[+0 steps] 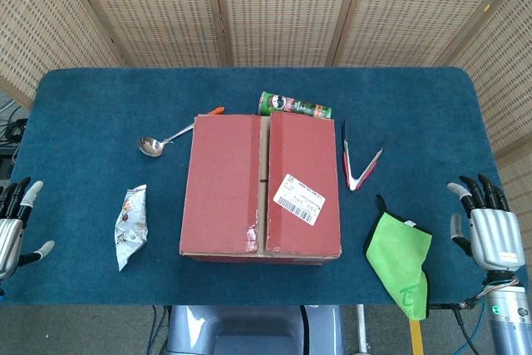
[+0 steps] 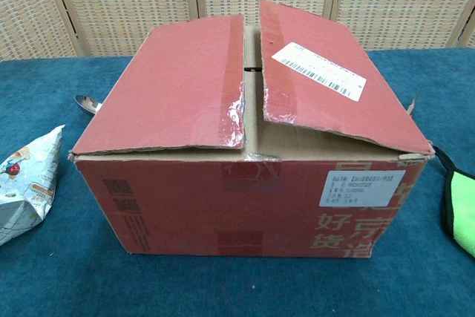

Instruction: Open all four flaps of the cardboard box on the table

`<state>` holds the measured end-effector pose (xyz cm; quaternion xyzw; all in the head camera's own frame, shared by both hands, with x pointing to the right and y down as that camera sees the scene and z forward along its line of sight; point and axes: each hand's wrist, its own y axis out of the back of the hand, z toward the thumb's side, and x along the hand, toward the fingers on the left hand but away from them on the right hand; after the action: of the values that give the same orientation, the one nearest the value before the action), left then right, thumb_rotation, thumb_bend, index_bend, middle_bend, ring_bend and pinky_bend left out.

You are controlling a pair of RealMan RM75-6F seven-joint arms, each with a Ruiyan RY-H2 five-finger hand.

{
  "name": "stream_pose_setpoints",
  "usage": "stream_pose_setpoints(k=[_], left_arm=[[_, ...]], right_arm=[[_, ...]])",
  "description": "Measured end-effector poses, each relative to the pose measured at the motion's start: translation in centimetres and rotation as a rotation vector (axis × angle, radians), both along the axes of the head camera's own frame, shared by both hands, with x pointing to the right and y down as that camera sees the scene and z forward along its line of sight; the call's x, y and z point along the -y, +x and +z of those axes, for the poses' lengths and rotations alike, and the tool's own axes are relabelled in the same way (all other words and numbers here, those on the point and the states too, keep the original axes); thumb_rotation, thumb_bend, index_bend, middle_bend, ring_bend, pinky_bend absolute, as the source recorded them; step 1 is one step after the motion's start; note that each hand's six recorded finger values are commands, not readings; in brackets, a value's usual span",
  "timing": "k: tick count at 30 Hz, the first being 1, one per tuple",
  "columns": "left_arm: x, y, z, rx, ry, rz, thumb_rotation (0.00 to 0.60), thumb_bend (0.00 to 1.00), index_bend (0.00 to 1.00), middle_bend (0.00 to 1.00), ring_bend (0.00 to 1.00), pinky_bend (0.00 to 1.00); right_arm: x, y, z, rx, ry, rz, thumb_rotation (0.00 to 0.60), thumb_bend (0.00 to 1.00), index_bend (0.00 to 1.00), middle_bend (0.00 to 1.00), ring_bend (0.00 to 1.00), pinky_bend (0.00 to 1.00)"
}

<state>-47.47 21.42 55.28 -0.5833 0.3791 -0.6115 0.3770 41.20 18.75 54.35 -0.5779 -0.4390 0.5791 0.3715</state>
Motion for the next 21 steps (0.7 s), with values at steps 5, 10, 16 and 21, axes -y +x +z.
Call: stream_pose_setpoints(k=[5,10,16,21], left_arm=[[0.00,0.10,-0.24,0.000,0.005,0.001,0.600,0.01,0.00,0.00,0.00,0.00],[0.01,0.09,-0.58,0.003,0.011,0.001,0.600,0.01,0.00,0.00,0.00,0.00],[0.21,0.04,-0.82,0.007,0.017,0.001,0.600,0.01,0.00,0.00,0.00,0.00],[0.39,0.25,-0.96,0.007,0.020,0.009,0.600,0.01,0.00,0.00,0.00,0.00]], right_arm=[[0.01,0.11,-0.07,0.007,0.004,-0.001,0.600,0.65,0.21,0.15,0.00,0.11],[0.00,0.25,-0.24,0.018,0.013,-0.003,0.600,0.65,0.21,0.15,0.00,0.11],[-0.14,0.35,-0.44,0.028,0.019,-0.007,0.600,0.65,0.21,0.15,0.00,0.11],[-0.08,0.39,-0.51,0.040,0.022,-0.007,0.600,0.65,0.21,0.15,0.00,0.11]])
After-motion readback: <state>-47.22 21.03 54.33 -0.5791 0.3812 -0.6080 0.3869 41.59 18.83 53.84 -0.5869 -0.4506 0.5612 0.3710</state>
